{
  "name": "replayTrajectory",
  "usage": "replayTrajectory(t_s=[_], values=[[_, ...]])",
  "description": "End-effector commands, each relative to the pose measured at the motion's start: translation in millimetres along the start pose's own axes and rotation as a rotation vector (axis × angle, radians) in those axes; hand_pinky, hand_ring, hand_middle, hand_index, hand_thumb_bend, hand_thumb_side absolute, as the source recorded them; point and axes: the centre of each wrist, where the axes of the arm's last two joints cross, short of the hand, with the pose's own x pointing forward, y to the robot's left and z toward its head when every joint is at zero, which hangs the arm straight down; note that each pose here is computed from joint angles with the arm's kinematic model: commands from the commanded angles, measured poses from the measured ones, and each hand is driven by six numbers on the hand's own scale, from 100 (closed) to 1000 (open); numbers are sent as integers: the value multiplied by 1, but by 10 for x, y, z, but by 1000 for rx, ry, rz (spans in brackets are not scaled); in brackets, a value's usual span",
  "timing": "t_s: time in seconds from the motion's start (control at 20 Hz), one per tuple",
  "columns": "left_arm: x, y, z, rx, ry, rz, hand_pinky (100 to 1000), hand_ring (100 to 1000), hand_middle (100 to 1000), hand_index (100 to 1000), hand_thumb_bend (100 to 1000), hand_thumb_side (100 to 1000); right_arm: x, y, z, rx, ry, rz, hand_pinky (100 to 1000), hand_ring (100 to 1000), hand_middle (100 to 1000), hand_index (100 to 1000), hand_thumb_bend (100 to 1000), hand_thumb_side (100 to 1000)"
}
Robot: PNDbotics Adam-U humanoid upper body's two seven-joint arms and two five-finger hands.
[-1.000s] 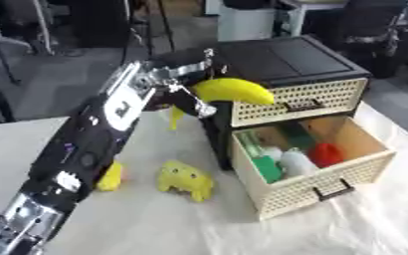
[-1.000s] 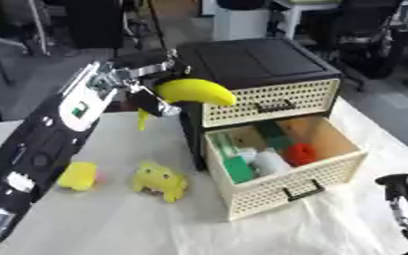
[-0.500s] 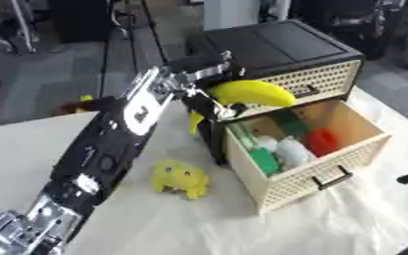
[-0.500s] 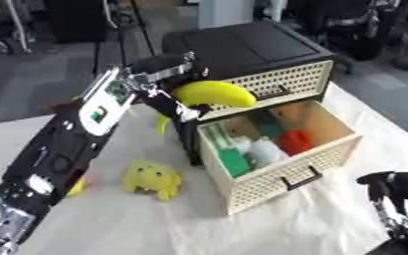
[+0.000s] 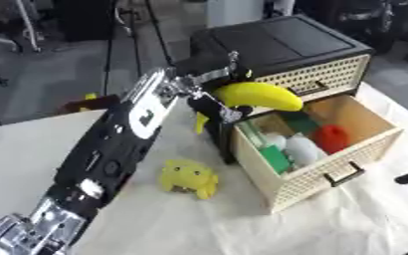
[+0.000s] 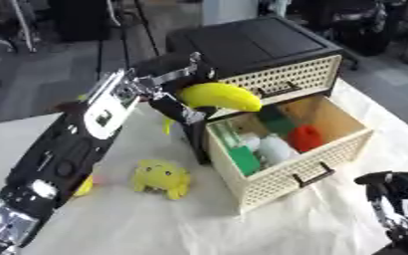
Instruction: Pick up objects from table and place into drawer.
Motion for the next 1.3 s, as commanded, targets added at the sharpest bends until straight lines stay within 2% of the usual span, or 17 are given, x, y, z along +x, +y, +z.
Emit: replayTrajectory(t_s=[0.05, 0.2, 0.3, 0.55, 0.7, 1.1, 1.15, 1.2, 1.3], values=[[81, 334, 42, 94, -10, -91, 268, 286, 295, 492, 100, 100, -6, -106, -3, -15, -4, 26, 167, 234, 319, 679, 100, 1000], [220, 464, 19, 148, -56, -119, 276, 293, 299, 493, 100, 100, -18, -93, 12, -14, 4, 25, 167, 233, 318, 680, 100, 1000], [321, 510, -19, 168, -98, -123, 282, 297, 271, 495, 100, 100, -18, -75, 12, -11, 4, 21, 167, 234, 319, 680, 100, 1000], [477, 458, -141, 154, -182, -93, 284, 298, 277, 497, 100, 100, 8, -15, -24, -1, -9, 4, 168, 234, 319, 679, 100, 1000], [450, 333, -181, 113, -182, -69, 294, 306, 283, 505, 100, 100, 51, 21, -76, 4, -30, -10, 169, 235, 319, 678, 100, 1000], [159, -37, -170, 4, -70, -67, 345, 353, 323, 542, 100, 100, 140, 5, -196, -4, -71, -20, 170, 236, 322, 674, 100, 1000], [139, -63, -167, -2, -62, -73, 367, 381, 351, 567, 128, 100, 144, -1, -201, -5, -73, -20, 170, 236, 322, 674, 100, 1000], [121, -82, -165, -4, -57, -80, 402, 424, 391, 603, 208, 104, 149, -6, -205, -6, -75, -20, 170, 236, 322, 673, 100, 1000], [93, -99, -159, 12, -47, -91, 449, 471, 440, 649, 427, 235, 158, -10, -215, -6, -79, -21, 170, 236, 323, 673, 100, 1000]])
